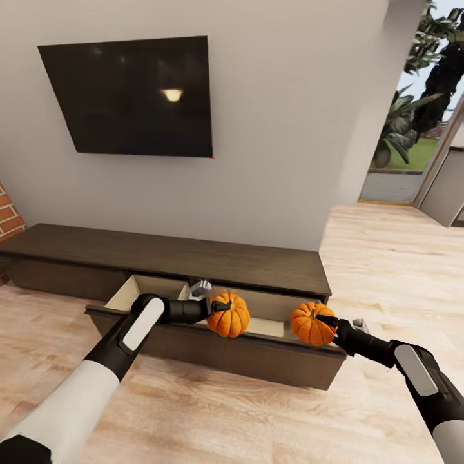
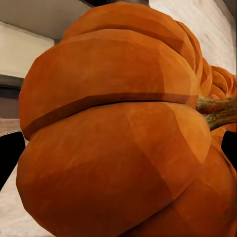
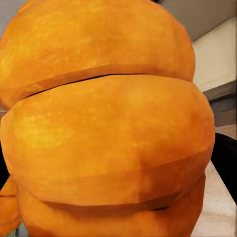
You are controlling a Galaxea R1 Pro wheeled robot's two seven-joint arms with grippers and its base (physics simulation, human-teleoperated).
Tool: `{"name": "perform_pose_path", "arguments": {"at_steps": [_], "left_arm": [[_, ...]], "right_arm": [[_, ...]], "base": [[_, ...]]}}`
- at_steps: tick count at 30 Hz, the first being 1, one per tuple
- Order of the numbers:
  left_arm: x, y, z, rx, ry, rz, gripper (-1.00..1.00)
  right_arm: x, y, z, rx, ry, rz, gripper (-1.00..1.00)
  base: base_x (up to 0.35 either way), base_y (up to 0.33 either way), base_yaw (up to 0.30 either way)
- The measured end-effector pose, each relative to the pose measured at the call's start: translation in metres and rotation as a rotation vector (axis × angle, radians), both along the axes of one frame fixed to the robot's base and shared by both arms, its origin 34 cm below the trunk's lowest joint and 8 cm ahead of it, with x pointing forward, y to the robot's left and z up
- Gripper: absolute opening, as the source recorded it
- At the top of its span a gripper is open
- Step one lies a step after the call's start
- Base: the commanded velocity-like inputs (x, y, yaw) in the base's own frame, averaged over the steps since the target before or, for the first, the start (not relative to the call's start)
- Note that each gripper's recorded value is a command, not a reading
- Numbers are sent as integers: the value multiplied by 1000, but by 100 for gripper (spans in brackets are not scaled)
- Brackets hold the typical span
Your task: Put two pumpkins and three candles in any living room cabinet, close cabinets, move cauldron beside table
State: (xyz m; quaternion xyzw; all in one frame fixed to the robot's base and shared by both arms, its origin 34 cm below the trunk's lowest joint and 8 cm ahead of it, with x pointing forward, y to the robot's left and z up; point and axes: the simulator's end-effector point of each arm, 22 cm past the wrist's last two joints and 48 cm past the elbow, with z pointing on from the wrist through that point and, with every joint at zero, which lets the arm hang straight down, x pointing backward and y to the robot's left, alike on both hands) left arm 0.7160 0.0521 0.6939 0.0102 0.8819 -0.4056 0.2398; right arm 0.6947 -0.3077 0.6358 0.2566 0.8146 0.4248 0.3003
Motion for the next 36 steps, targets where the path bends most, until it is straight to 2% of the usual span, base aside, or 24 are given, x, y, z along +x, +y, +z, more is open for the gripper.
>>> {"name": "perform_pose_path", "arguments": {"at_steps": [2,5,11,17,25,36], "left_arm": [[-4,1,-12,-13,40,2,-100],[-16,-4,-21,-61,94,-27,-100],[-24,-8,-22,-107,129,-52,-100],[-24,-8,-21,-110,125,-53,-100],[-24,-9,-19,-119,126,-53,-100],[-24,-8,-20,-116,126,-52,-100]], "right_arm": [[0,0,0,0,0,0,-100],[0,0,0,-1,1,1,-100],[-1,1,-1,-3,1,3,-100],[0,1,0,0,0,3,-100],[0,3,1,8,-1,4,-100],[-1,4,-1,8,5,9,-100]], "base": [[184,-276,0],[203,-259,0],[219,-87,0],[247,-10,-1],[113,56,-134],[68,73,-19]]}}
